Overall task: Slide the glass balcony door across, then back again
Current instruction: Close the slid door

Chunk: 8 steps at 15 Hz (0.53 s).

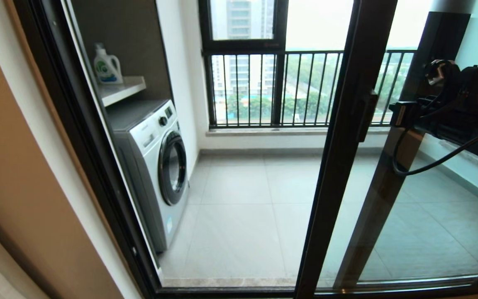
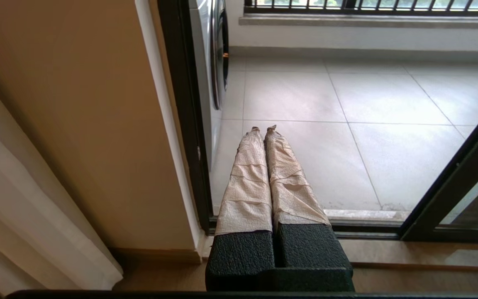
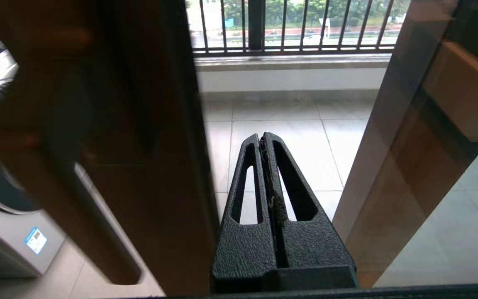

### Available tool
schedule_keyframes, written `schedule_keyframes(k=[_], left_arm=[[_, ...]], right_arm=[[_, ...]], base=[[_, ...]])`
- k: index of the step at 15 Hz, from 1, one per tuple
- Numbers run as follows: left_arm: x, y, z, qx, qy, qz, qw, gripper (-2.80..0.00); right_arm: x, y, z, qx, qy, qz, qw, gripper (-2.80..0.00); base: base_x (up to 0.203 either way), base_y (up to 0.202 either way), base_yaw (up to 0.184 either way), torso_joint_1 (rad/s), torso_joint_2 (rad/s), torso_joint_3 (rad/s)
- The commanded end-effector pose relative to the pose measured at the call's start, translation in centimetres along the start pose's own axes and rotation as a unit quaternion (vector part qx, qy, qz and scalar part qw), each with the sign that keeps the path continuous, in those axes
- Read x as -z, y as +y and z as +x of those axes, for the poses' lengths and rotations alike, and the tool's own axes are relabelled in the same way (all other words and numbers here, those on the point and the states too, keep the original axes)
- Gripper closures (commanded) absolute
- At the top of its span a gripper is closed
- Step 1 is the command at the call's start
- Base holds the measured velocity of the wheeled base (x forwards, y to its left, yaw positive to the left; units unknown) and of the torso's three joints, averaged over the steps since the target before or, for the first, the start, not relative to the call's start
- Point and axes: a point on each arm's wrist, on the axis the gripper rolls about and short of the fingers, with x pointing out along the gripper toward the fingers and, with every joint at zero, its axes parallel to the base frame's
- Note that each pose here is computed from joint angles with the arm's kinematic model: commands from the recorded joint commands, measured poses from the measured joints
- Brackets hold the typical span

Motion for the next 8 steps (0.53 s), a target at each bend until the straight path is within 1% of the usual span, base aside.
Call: schedule_keyframes(k=[1, 3, 5, 8], left_arm=[[0.0, 0.0, 0.0, 0.0, 0.001, 0.0, 1.0, 0.0], [0.0, 0.0, 0.0, 0.0, 0.001, 0.0, 1.0, 0.0], [0.0, 0.0, 0.0, 0.0, 0.001, 0.0, 1.0, 0.0], [0.0, 0.0, 0.0, 0.0, 0.001, 0.0, 1.0, 0.0]], right_arm=[[-0.1, 0.2, -0.1, 0.0, -0.003, -0.001, 1.0, 0.0], [-0.3, 1.0, -0.2, -0.009, -0.006, -0.002, 1.0, 0.0], [-1.2, 1.4, -0.6, -0.01, -0.025, -0.001, 1.0, 0.0], [-2.6, 0.9, -1.8, 0.002, -0.045, -0.003, 0.999, 0.0]], base=[[0.0, 0.0, 0.0, 0.0, 0.0, 0.0], [0.0, 0.0, 0.0, 0.0, 0.0, 0.0], [0.0, 0.0, 0.0, 0.0, 0.0, 0.0], [0.0, 0.0, 0.0, 0.0, 0.0, 0.0]])
